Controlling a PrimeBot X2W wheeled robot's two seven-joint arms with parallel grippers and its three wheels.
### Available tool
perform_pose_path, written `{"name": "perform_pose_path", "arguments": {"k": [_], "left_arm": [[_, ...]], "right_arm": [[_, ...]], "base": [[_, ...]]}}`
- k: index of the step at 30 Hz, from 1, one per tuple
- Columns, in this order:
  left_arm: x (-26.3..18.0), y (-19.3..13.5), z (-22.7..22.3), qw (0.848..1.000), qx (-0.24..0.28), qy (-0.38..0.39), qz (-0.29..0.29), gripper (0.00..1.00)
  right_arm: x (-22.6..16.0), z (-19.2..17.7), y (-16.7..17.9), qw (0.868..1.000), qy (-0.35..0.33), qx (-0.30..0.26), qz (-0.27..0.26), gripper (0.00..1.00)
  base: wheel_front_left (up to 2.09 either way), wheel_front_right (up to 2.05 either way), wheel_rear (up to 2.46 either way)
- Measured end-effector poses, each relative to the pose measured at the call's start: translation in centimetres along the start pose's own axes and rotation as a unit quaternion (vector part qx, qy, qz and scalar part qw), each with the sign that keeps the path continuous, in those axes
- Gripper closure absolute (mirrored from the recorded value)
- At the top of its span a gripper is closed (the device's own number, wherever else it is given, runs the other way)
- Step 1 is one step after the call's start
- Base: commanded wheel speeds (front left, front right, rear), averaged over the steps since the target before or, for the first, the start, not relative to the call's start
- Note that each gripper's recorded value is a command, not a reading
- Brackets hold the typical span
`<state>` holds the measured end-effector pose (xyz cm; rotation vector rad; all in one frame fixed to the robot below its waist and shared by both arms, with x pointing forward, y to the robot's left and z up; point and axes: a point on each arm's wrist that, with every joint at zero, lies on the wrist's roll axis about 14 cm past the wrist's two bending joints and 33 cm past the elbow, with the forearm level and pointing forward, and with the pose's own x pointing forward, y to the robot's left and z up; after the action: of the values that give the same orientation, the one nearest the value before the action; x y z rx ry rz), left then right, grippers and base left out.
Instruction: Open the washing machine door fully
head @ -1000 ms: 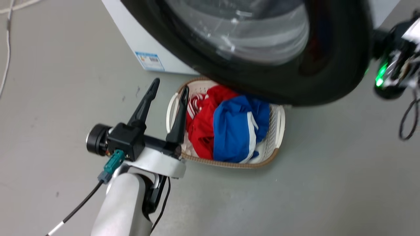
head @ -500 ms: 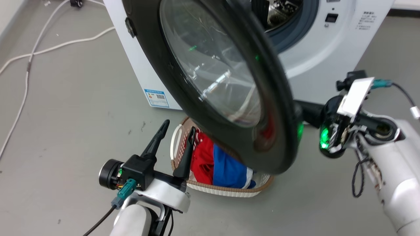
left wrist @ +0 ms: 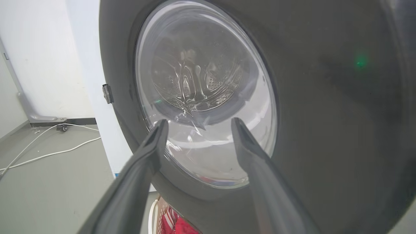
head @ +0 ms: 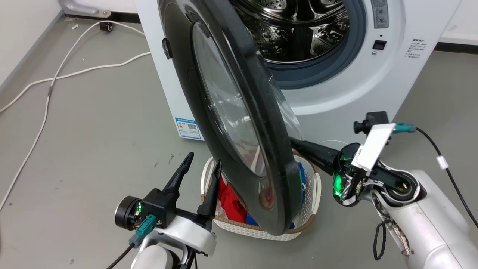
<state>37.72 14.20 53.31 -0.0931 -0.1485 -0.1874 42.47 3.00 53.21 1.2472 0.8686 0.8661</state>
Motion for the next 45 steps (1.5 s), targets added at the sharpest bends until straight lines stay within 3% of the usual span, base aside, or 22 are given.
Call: {"name": "perform_pose_path", "arguments": {"k": [4,7,12,17,19,22,27,30,31,32,33,37,40,45], "left_arm": [[-0.3,0.0,-0.3,1.000,-0.001,0.005,0.001,0.00],[-0.2,-0.1,-0.2,1.000,0.000,0.003,-0.002,0.00],[0.0,-0.6,-0.3,1.000,-0.003,0.004,-0.009,0.00],[0.0,-0.6,-0.5,1.000,-0.006,0.005,-0.011,0.00],[0.0,-0.6,-0.5,1.000,-0.005,0.006,-0.011,0.00],[0.0,-0.6,-0.5,1.000,-0.005,0.006,-0.011,0.00],[0.0,-0.2,-0.4,1.000,-0.003,0.004,-0.006,0.00],[-0.1,-0.1,-0.2,1.000,0.000,0.002,-0.005,0.00],[-0.2,0.0,-0.2,1.000,0.000,0.002,-0.004,0.00],[-0.3,0.1,-0.2,1.000,0.001,0.002,-0.003,0.00],[-0.3,0.1,-0.2,1.000,0.001,0.002,-0.002,0.00],[-0.6,0.3,-0.1,1.000,0.002,0.001,0.001,0.00],[-1.0,0.4,-0.2,1.000,0.006,0.004,0.003,0.00],[-1.5,0.6,-0.4,1.000,0.009,0.009,0.005,0.00]], "right_arm": [[-1.7,2.9,0.3,0.994,-0.106,-0.012,0.003,1.00],[-4.1,5.6,0.3,0.980,-0.199,-0.020,0.003,1.00],[-10.9,9.9,-0.3,0.931,-0.358,-0.062,-0.024,1.00],[-17.5,11.1,-1.2,0.867,-0.462,-0.167,-0.084,1.00],[-20.3,11.3,-1.4,0.830,-0.488,-0.239,-0.123,1.00],[-23.8,11.5,-1.4,0.779,-0.496,-0.340,-0.179,1.00],[-26.4,11.1,0.3,0.692,-0.491,-0.473,-0.237,1.00],[-25.6,9.1,0.1,0.664,-0.472,-0.521,-0.256,0.96],[-25.3,8.5,0.1,0.657,-0.464,-0.533,-0.263,0.63],[-25.0,8.1,0.3,0.650,-0.459,-0.543,-0.268,0.05],[-24.6,7.6,0.5,0.644,-0.455,-0.552,-0.271,0.00],[-23.0,5.4,0.5,0.643,-0.437,-0.562,-0.283,0.00],[-22.7,4.3,0.3,0.634,-0.421,-0.576,-0.298,0.00],[-22.1,2.2,-1.5,0.640,-0.385,-0.582,-0.323,0.00]], "base": [[0.00,0.00,0.00],[0.00,0.00,0.00],[0.00,0.00,0.00],[0.00,0.00,0.00],[0.00,0.00,0.00],[0.00,0.00,0.00],[0.00,0.00,0.00],[0.00,0.00,0.00],[0.00,0.00,0.00],[0.00,0.00,0.00],[0.00,0.00,0.00],[0.00,0.00,0.00],[0.00,0.00,0.00],[0.00,0.00,0.00]]}}
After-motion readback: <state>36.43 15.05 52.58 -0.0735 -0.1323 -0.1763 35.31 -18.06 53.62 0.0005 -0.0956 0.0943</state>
